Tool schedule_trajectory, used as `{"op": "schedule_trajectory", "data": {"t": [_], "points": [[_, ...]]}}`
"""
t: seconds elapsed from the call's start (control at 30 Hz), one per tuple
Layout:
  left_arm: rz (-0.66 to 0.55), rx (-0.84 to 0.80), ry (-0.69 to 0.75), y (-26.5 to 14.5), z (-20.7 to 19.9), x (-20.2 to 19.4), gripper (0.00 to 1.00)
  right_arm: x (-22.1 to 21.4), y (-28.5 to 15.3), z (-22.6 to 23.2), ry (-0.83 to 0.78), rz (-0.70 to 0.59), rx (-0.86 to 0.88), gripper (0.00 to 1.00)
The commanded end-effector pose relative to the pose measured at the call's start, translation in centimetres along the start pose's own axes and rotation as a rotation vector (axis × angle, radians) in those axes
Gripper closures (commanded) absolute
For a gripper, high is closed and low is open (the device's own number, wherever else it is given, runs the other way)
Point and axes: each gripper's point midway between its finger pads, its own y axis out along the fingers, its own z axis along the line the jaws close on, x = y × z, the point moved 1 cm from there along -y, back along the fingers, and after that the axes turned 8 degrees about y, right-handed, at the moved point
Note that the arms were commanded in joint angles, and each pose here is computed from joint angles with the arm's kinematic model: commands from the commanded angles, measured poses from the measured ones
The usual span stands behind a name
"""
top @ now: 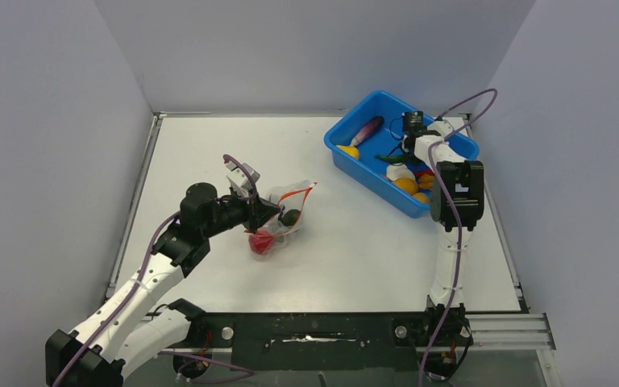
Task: Place the food in the zip-top bag and seal the zipper
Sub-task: Pick up the fake vegetable from the bin.
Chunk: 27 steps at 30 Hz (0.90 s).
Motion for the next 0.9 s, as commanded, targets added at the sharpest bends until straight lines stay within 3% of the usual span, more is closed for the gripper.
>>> {"op": "schedule_trajectory", "data": {"t": [0.0, 0.87], "points": [[-0.070, -0.010, 0.045, -0.3, -0.2, 1.8, 1.00, 0.6, -0.8, 0.7, -0.014, 0.017, 0.064, 0.62], [-0.051, 0.029, 0.043, -0.2, 0.7, 1.2, 1.00, 8.0, -11.4, 3.0, -0.057, -0.128, 0.334, 0.70]]}}
